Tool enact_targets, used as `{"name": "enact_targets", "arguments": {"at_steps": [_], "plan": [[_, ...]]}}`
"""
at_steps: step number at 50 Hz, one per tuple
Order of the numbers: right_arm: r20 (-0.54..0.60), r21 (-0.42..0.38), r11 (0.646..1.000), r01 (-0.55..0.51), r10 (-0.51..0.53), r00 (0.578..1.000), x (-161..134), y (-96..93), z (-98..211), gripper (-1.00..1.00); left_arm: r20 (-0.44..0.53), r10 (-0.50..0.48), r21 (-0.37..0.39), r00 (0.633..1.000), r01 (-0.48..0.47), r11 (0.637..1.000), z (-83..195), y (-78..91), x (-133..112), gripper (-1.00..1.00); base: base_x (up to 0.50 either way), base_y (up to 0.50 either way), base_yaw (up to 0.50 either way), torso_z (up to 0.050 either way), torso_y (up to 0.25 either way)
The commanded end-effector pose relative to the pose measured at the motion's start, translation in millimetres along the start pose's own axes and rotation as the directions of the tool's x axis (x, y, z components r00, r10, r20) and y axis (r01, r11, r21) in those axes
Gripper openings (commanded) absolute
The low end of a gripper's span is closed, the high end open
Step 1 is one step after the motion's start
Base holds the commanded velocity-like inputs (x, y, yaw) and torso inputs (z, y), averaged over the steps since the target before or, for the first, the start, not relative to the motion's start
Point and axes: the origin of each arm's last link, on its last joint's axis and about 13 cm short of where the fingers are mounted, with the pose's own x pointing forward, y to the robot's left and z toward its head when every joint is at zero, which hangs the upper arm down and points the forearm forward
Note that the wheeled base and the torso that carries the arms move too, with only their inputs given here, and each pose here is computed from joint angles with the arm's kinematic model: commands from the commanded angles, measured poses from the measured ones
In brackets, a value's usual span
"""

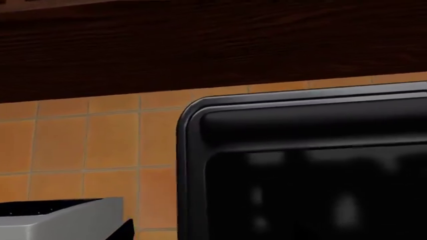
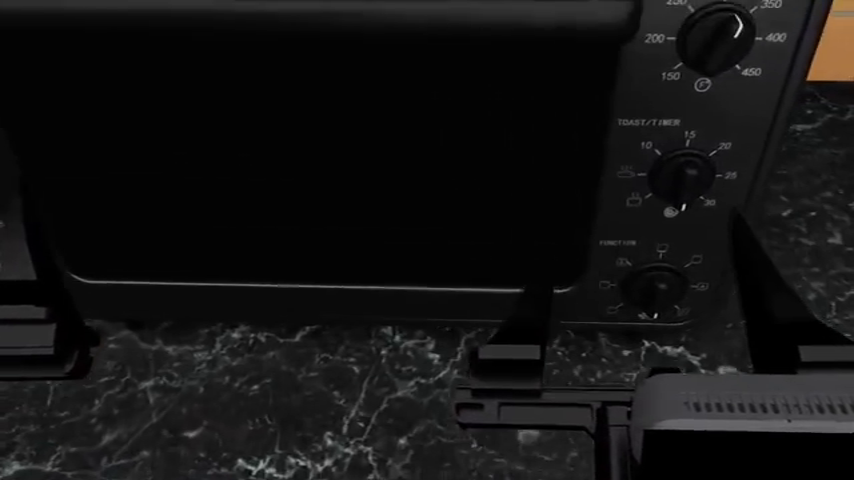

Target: Decrease the toaster oven temperature.

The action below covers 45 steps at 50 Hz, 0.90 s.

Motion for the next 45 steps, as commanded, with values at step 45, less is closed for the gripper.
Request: {"name": "enact_targets", "arguments": {"at_steps": [45], "plan": [[-0.013,-0.011,1.0,0.011,-0.011,1.0,-4,-4.6,-2,1.0,0.302,0.14,-0.145,0.943,-0.1,0.984,91,26.0,-67,1.0,0.0,0.0,0.0,0.0,0.0]]}}
